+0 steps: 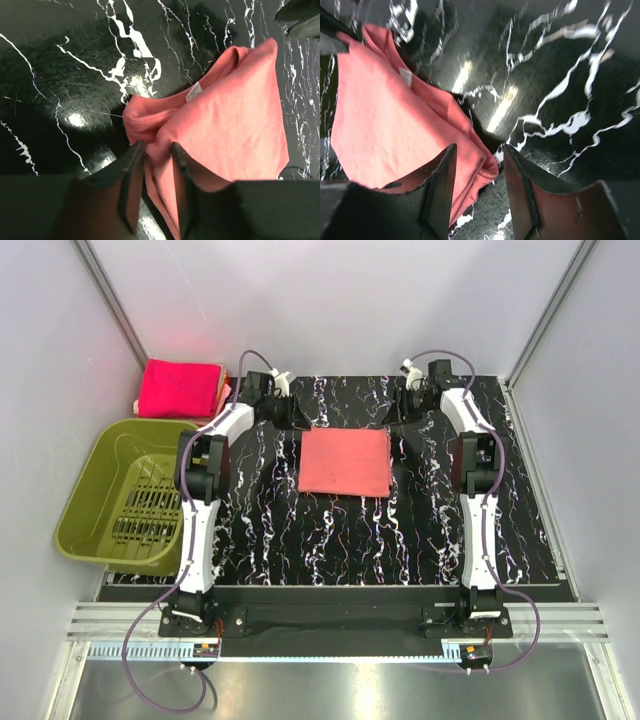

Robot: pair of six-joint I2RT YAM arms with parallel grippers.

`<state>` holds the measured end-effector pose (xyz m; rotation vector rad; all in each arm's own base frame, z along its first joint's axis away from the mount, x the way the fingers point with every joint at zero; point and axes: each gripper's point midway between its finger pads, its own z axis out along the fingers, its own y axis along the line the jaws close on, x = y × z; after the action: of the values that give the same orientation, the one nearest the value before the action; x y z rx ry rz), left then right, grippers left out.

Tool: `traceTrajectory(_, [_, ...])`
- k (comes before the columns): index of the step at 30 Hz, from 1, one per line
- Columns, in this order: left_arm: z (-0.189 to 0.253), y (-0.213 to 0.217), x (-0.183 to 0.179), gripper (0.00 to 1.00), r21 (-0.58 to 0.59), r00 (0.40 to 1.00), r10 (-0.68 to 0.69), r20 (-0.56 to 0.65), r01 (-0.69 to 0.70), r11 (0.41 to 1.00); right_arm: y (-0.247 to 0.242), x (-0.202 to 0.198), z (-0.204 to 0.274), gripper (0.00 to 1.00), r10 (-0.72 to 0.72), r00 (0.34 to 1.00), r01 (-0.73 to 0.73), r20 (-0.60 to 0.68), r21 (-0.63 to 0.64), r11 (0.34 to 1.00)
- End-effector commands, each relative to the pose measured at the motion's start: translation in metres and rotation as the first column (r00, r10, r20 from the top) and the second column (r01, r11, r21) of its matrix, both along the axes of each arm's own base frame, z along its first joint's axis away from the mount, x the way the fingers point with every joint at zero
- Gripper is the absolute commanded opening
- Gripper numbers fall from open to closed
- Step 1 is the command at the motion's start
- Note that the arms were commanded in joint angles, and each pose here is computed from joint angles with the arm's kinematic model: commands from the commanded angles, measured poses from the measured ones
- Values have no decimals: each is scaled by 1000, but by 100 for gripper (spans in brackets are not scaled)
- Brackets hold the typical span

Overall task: Fold and stack the t-shirts
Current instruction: Fold the tshirt

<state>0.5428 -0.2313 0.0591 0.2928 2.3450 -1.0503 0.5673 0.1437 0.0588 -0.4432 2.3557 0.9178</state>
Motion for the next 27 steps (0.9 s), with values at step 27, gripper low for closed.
traceTrajectory(27, [40,-20,23,0,-175,998,-22,63,33,984,6,-27,9,50,95,994,-92,-61,64,994])
